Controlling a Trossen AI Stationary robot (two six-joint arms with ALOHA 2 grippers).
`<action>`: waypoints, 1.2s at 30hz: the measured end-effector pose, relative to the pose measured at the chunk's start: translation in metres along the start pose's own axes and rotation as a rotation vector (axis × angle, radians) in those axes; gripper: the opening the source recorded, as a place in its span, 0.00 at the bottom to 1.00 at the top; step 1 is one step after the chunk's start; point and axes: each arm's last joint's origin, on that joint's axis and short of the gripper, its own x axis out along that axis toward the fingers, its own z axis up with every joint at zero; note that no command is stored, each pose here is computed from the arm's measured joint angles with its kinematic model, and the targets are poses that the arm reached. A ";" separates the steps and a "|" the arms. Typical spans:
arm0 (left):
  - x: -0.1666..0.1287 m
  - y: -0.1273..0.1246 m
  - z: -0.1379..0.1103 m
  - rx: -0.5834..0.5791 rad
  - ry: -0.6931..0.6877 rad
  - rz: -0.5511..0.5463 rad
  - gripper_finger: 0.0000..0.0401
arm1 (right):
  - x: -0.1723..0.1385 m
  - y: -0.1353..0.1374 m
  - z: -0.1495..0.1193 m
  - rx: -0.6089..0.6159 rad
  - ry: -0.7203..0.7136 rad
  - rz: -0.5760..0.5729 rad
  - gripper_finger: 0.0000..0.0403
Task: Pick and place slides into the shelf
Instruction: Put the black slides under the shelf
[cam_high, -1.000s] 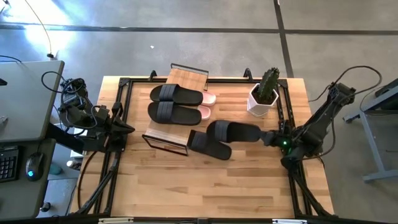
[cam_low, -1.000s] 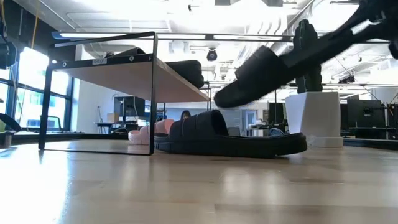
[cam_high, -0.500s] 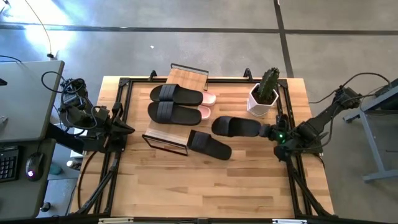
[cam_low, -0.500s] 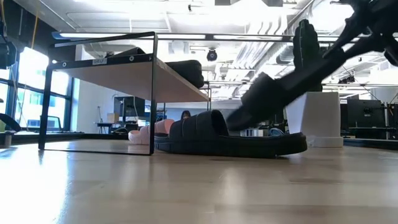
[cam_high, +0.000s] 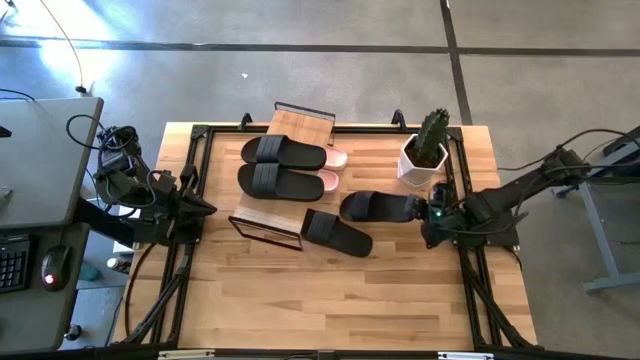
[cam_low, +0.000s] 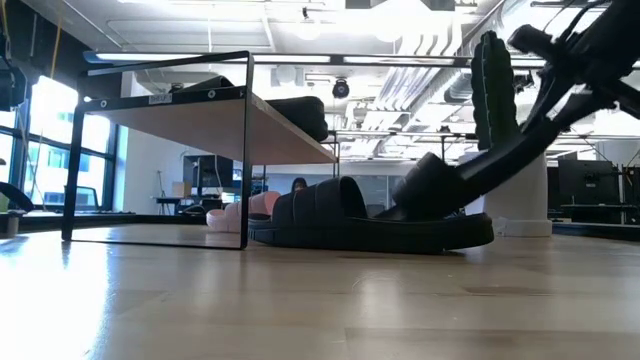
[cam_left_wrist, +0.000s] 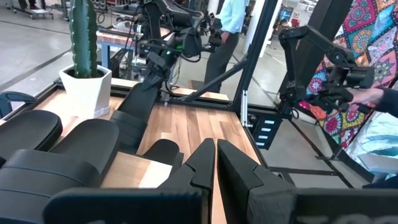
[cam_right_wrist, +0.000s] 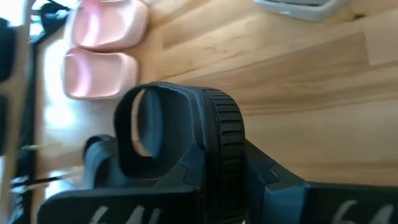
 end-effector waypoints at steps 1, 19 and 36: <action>0.000 0.000 0.000 0.000 0.000 0.000 0.02 | 0.002 0.001 0.000 0.004 0.004 -0.019 0.07; 0.000 -0.001 -0.001 0.003 0.014 -0.027 0.02 | 0.058 0.032 -0.004 -0.018 0.159 -0.122 0.07; 0.001 -0.002 -0.001 0.004 0.018 -0.027 0.02 | 0.095 0.041 -0.004 -0.042 0.236 -0.162 0.12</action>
